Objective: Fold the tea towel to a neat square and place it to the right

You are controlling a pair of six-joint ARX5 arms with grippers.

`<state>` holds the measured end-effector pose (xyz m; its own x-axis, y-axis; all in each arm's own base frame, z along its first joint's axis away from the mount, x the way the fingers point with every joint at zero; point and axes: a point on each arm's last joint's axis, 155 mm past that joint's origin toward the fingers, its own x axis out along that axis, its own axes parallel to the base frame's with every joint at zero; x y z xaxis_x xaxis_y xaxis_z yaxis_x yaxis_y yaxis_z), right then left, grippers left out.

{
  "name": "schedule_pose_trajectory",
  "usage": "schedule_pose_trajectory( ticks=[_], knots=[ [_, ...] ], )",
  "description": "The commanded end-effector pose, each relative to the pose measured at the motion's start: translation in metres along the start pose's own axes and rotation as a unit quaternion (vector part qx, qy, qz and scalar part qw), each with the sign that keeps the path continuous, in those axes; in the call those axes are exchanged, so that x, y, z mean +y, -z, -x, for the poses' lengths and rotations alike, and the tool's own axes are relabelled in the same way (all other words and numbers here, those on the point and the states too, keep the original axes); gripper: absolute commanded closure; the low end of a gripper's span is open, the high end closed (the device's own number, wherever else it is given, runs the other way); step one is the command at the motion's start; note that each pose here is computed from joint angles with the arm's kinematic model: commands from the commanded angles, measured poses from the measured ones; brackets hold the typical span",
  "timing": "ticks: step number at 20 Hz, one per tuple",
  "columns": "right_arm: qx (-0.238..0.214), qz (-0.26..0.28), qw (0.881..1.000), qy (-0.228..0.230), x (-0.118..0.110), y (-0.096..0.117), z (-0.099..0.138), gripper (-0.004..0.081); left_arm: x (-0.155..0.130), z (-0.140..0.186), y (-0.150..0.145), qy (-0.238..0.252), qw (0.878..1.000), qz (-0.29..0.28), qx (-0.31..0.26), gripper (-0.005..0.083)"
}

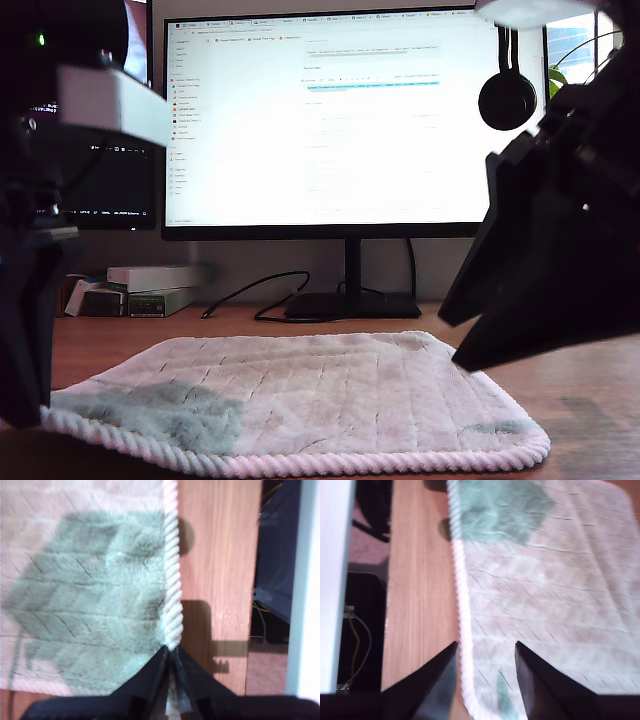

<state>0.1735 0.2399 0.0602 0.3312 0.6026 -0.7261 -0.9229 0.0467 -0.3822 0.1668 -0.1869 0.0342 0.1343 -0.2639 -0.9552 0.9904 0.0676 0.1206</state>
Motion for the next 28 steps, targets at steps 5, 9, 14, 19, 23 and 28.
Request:
schedule_pose_trajectory(
  ticks=[5, 9, 14, 19, 23, 28],
  knots=[
    [-0.043, -0.010, 0.999, 0.009, -0.003, -0.026, -0.020, 0.0444, 0.004, 0.019, -0.018, -0.023, 0.999, -0.012, -0.042, 0.0798],
    [-0.082, -0.039, 0.996, -0.006, 0.005, -0.053, -0.030, 0.0444, 0.008, 0.027, -0.034, -0.027, 0.997, -0.003, -0.075, 0.0798],
    [-0.108, -0.062, 0.992, -0.005, -0.001, -0.080, -0.036, 0.0444, 0.008, 0.030, -0.045, -0.022, 0.995, 0.007, -0.101, 0.0798],
    [-0.115, -0.106, 0.988, 0.000, -0.011, -0.096, -0.048, 0.0434, 0.008, 0.031, -0.050, -0.018, 0.993, 0.017, -0.112, 0.0798],
    [-0.115, -0.123, 0.986, -0.016, -0.003, -0.105, -0.056, 0.0433, 0.011, 0.033, -0.053, -0.023, 0.992, 0.022, -0.118, 0.0798],
    [-0.113, -0.137, 0.984, -0.018, -0.007, -0.110, -0.065, 0.0433, 0.012, 0.033, -0.054, -0.023, 0.992, 0.031, -0.121, 0.0798]
  ],
)
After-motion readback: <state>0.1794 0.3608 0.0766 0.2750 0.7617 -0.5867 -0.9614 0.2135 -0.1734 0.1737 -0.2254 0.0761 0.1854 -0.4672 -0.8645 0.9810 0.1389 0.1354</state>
